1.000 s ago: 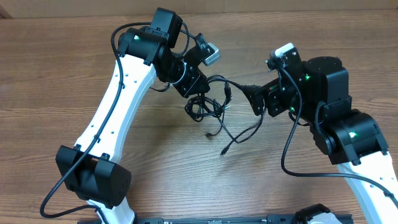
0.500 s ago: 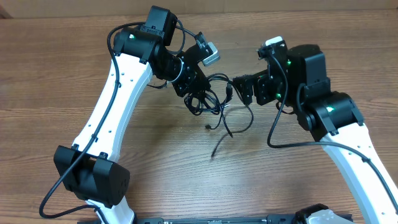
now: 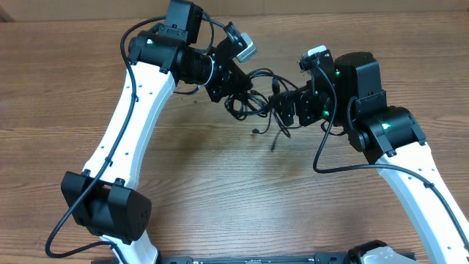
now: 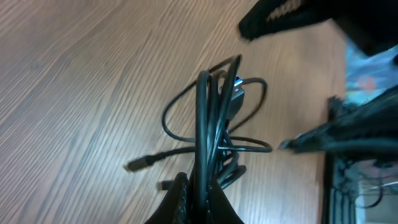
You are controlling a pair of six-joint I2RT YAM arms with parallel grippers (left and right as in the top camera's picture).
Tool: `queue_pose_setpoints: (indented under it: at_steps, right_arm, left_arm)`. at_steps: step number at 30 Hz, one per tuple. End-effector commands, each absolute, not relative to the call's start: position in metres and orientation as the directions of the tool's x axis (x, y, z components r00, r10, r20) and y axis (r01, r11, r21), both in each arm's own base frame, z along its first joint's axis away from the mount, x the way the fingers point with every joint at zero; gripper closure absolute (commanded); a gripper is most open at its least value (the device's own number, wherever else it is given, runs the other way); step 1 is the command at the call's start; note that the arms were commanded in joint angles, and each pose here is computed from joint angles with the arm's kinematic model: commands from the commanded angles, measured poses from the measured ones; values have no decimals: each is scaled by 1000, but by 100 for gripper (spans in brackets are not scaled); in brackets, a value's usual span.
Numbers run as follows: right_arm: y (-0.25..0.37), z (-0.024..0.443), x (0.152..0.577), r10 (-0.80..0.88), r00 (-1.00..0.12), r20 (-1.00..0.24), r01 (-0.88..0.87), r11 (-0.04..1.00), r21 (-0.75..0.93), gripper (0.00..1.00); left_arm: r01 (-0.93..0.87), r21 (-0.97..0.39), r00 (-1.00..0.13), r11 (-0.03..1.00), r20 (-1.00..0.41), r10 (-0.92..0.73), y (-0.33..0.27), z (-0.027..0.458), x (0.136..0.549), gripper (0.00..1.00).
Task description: Untangle cables
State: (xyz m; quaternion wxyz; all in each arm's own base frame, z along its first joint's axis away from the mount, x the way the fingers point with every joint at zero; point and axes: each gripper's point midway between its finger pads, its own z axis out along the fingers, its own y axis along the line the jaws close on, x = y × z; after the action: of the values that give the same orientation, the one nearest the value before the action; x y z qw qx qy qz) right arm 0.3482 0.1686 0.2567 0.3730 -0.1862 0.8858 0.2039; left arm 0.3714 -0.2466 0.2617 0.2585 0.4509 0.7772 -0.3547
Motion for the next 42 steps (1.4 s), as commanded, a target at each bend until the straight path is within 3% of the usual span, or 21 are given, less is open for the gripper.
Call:
queue_pose_setpoints:
  at_steps: [1,6,12,23,31,37,42]
  right_arm:
    - [170,269,351,-173,-631,-757,-490,845,215,1]
    - [162,264,360,-175,-630,-757,-451,876,172,1]
    - [128,235,380,-172,-684,-709,-285,958,43,0]
    - [104,209,381,-100,-770,-630,-186,980,71,1]
    - [104,209,381,-99,-770,-630,-185,980,73,0]
    - [111,208,378,-100,-778,-620,-213,971,110,0]
    - [154,216,362,-186,-752,-632,-432,863,260,0]
  left_arm:
    - [895,-362,-444,262,-782,437,-256,299,355,96]
    - [881,-388,-472,271,-769,431,-256,299,354,96]
    - [871,-401,-489,284,-753,441,-253,295,352,96]
    - [826,-423,-558,374,-707,434,-228,286,362,96]
    - [821,-486,-568,299,-741,358,-225,304,359,96]
    - [813,-484,-579,324,-730,363,-221,300,362,96]
    - [774,-486,-626,406,-686,372,-213,290,368,96]
